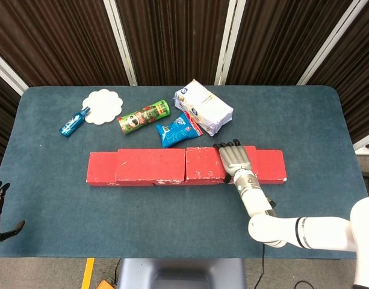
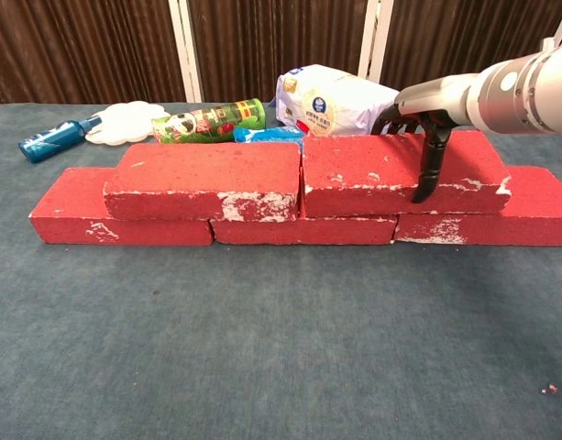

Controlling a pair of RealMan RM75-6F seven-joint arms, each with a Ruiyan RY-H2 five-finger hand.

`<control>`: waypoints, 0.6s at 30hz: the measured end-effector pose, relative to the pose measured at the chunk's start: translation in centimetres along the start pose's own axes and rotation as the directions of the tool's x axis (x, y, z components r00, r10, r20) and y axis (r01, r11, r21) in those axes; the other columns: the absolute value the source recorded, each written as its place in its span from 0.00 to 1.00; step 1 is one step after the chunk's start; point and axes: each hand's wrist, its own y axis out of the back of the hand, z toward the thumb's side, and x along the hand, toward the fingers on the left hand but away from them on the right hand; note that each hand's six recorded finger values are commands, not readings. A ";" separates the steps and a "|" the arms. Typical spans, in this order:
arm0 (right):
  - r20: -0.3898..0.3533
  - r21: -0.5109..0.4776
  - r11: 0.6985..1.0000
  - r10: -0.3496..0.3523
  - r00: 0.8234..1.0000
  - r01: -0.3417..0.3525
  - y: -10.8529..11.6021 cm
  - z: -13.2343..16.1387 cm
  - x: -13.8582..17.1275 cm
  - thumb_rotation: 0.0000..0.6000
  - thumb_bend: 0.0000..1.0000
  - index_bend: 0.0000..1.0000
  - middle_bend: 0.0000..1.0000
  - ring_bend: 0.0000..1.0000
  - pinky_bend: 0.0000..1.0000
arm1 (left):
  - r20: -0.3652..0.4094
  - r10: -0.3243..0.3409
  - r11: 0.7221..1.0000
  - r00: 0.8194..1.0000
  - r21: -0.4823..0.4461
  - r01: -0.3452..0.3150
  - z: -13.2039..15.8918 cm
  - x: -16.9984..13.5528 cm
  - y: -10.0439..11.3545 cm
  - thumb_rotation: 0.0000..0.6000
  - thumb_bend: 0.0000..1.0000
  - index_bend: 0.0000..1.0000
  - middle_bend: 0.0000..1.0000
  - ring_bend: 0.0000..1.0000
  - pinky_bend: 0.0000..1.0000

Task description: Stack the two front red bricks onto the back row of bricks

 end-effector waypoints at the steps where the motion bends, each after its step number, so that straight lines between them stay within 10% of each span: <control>1: 0.001 0.000 1.000 -0.001 1.000 0.001 0.0 0.0 0.0 1.00 0.06 0.29 0.31 0.24 0.00 | 0.000 -0.001 1.000 1.000 0.000 0.001 0.0 0.0 0.0 1.00 0.22 0.00 0.00 0.00 0.04; 18: 0.013 0.001 1.000 -0.003 1.000 0.003 -0.1 0.2 -0.1 1.00 0.01 0.27 0.25 0.20 0.00 | -0.004 -0.004 1.000 1.000 -0.001 0.004 -0.1 0.0 0.0 1.00 0.22 0.00 0.00 0.00 0.04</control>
